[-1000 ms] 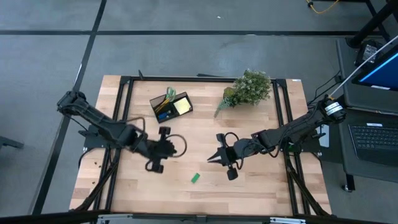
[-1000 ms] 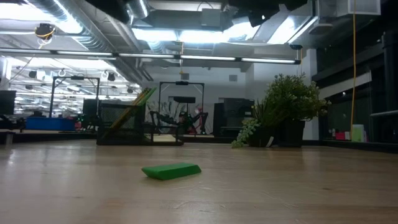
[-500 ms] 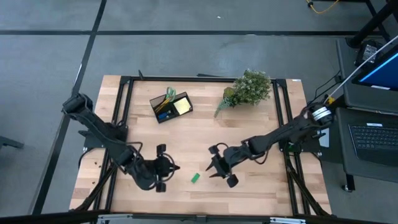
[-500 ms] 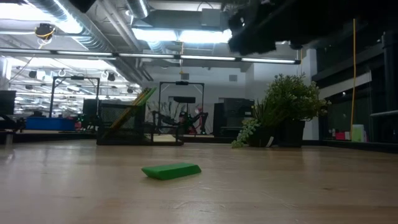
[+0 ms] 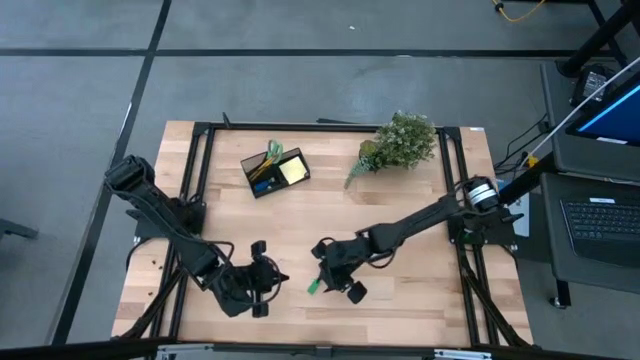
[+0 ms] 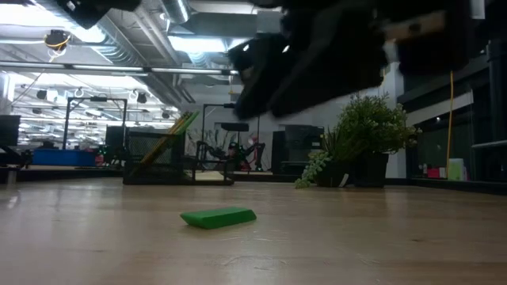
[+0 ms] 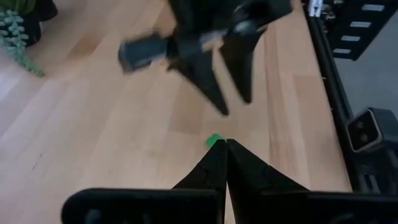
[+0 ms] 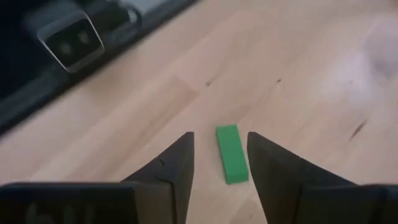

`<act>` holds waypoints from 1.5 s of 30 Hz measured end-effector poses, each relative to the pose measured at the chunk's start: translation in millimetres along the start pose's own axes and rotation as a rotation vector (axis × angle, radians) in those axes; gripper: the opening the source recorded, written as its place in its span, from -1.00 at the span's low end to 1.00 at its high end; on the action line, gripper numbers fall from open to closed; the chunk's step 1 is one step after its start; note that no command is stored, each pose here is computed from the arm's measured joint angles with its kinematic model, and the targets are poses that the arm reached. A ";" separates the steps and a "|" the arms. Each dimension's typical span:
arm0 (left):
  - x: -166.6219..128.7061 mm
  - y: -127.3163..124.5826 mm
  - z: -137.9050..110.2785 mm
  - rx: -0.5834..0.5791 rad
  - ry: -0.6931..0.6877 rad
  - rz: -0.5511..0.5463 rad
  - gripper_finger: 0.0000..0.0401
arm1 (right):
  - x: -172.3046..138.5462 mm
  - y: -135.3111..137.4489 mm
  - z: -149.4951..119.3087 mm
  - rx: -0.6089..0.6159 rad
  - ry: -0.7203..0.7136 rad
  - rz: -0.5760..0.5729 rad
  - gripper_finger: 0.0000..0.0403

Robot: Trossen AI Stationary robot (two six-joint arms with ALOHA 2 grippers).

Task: Pick and place office supplies into organizer
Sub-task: Put the green eraser into the desk organizer

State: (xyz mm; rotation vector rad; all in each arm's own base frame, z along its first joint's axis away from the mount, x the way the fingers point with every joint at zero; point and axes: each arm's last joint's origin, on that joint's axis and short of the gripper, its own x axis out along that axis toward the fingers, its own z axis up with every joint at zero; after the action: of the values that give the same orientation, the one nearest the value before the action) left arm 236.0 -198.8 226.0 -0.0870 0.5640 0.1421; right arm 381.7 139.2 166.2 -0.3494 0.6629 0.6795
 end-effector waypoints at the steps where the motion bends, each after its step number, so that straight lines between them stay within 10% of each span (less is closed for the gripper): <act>1: -1.5 -1.6 -1.0 0.012 -0.001 -0.006 -0.99 | 5.2 -1.4 -0.5 -0.003 0.012 0.003 -0.26; 45: -11.8 -10.3 -7.4 0.049 -0.026 -0.009 -0.89 | 56.3 -19.1 -40.6 0.099 0.118 0.054 -0.33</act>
State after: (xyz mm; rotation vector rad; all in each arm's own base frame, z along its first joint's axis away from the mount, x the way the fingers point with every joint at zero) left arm 223.9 -211.1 226.5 -0.0398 0.5409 0.1198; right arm 409.5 131.0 100.3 -0.2826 0.8180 0.6786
